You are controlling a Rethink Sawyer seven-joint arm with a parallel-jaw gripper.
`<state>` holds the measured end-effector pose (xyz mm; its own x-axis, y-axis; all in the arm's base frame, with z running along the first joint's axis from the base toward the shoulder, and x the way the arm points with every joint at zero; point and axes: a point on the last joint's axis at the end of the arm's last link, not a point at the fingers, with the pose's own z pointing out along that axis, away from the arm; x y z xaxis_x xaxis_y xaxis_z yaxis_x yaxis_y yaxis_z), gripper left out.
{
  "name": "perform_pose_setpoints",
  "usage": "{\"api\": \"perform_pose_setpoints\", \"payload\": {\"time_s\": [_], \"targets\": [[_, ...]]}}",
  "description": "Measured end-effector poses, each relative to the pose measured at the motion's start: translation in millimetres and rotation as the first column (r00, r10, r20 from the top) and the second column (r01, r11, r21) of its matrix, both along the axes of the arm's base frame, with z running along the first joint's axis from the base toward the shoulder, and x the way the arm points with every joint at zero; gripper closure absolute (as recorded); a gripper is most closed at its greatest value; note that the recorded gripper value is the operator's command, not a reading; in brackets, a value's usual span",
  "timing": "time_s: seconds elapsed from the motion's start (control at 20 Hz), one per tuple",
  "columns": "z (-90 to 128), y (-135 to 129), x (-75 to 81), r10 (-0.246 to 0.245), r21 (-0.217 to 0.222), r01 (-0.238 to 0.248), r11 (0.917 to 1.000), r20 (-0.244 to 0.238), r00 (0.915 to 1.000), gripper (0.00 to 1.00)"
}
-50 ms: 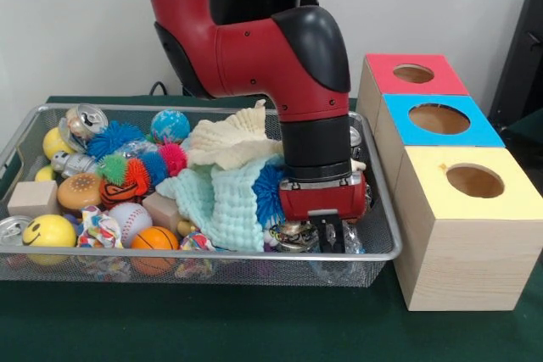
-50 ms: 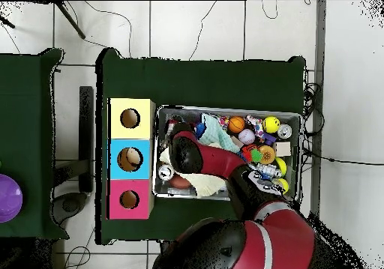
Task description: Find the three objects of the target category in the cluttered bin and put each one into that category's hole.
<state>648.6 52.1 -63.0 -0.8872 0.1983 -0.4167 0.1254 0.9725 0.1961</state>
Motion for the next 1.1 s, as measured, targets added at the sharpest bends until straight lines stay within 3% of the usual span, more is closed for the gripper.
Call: {"api": "perform_pose_setpoints", "payload": {"time_s": [0.45,0.75,0.8,1.1], "targets": [[4,12,-4.2,0.028,-0.049,-0.029,0.9984,-0.010,0.9996,1.00],[11,6,-6.9,0.035,-0.060,-0.038,0.9975,-0.054,0.9979,1.00],[12,4,-7.1,0.035,-0.062,-0.039,0.9973,-0.061,0.9975,0.00],[14,-2,-7.3,0.028,-0.058,-0.033,0.9978,-0.078,0.9966,0.00]]}}
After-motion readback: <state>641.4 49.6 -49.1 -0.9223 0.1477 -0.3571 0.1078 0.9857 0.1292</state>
